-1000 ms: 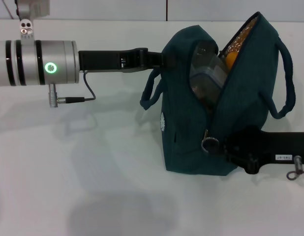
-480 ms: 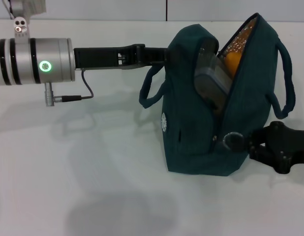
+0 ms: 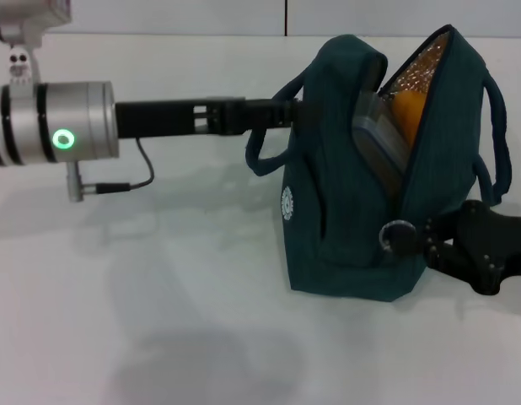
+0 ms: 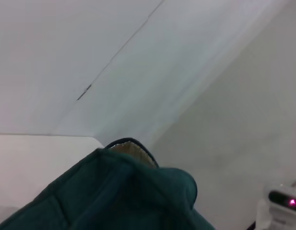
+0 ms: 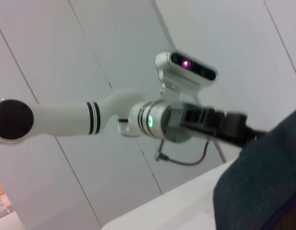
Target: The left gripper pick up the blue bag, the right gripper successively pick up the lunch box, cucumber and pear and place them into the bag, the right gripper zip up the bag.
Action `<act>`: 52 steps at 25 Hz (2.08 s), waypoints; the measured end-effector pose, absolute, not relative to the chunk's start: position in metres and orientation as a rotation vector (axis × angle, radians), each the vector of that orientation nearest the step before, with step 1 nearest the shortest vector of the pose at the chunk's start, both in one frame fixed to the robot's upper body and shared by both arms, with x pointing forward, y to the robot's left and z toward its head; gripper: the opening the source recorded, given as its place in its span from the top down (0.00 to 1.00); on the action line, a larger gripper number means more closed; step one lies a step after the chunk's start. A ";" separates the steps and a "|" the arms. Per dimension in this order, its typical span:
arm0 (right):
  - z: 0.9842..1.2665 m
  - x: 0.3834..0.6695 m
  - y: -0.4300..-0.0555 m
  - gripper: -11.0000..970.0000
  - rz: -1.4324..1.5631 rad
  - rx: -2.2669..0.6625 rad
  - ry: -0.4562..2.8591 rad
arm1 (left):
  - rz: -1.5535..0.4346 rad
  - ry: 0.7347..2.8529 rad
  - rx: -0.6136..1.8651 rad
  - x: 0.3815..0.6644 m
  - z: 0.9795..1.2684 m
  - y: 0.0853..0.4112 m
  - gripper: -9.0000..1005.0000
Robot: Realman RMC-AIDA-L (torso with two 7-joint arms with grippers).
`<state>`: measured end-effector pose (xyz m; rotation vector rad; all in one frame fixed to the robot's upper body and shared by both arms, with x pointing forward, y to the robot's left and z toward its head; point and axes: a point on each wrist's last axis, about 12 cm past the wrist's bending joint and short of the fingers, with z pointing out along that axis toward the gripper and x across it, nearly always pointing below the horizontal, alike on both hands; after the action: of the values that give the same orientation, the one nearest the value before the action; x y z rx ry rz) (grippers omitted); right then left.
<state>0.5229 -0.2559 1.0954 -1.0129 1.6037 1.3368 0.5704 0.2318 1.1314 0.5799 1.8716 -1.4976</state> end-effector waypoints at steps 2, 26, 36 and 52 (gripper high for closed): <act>1.099 0.524 -0.256 0.98 1.331 -1.021 1.582 | -1.465 1.865 0.585 0.566 1.126 0.238 0.42; 1.143 0.560 -0.240 0.98 1.290 -1.036 1.423 | -1.260 1.775 0.639 0.506 1.048 0.245 0.34; 1.148 0.567 -0.228 0.98 1.297 -1.035 1.415 | -1.267 1.754 0.670 0.509 1.048 0.236 0.34; 1.131 0.569 -0.221 0.97 1.232 -1.080 1.527 | -1.444 1.791 0.656 0.508 1.061 0.235 0.34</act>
<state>0.5687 -0.2206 1.1306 -1.0801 1.5267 1.2317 0.5078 0.2350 1.0608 0.6562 1.7908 -1.4443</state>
